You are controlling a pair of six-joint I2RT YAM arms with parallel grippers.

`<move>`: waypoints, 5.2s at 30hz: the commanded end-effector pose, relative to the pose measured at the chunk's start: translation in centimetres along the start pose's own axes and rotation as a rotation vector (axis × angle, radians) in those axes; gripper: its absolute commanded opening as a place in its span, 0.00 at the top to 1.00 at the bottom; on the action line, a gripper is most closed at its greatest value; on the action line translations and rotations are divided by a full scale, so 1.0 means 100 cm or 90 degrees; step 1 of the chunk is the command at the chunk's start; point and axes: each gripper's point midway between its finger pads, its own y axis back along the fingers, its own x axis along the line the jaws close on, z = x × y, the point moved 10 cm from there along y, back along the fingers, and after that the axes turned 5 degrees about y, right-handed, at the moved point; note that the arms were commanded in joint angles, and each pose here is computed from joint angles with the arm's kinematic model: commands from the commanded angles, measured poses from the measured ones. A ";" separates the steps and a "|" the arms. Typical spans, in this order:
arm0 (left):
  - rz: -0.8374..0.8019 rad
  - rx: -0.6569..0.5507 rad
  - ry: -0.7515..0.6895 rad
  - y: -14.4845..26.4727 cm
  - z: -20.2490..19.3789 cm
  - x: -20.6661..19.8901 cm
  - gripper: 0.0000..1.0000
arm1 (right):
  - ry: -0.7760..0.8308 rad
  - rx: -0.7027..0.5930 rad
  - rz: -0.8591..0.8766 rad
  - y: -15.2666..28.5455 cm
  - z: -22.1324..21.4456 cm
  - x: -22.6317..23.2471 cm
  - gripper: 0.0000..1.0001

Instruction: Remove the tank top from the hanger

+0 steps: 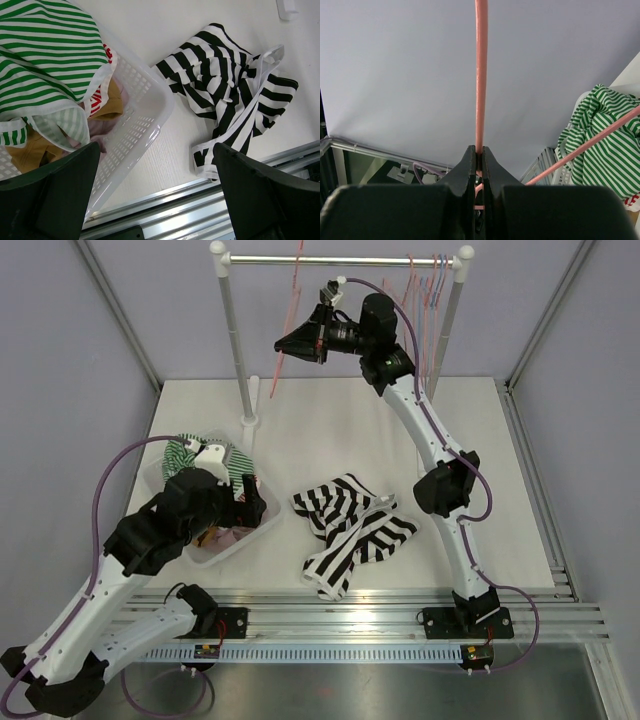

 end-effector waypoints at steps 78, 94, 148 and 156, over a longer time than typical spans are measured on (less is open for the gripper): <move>0.046 0.006 -0.098 -0.109 -0.007 -0.112 1.00 | 0.447 -0.237 -0.305 0.303 -0.325 0.138 0.00; 0.330 -0.094 0.119 -0.045 0.103 0.022 1.00 | 0.484 -0.242 -0.271 0.302 -0.320 0.154 0.00; 0.273 -0.310 0.056 0.104 -0.003 0.071 0.01 | 0.449 -0.269 -0.962 0.334 -0.271 0.079 0.01; 0.259 -0.348 0.041 0.112 -0.021 0.074 0.01 | 0.487 -0.294 -0.905 0.341 -0.279 0.090 0.00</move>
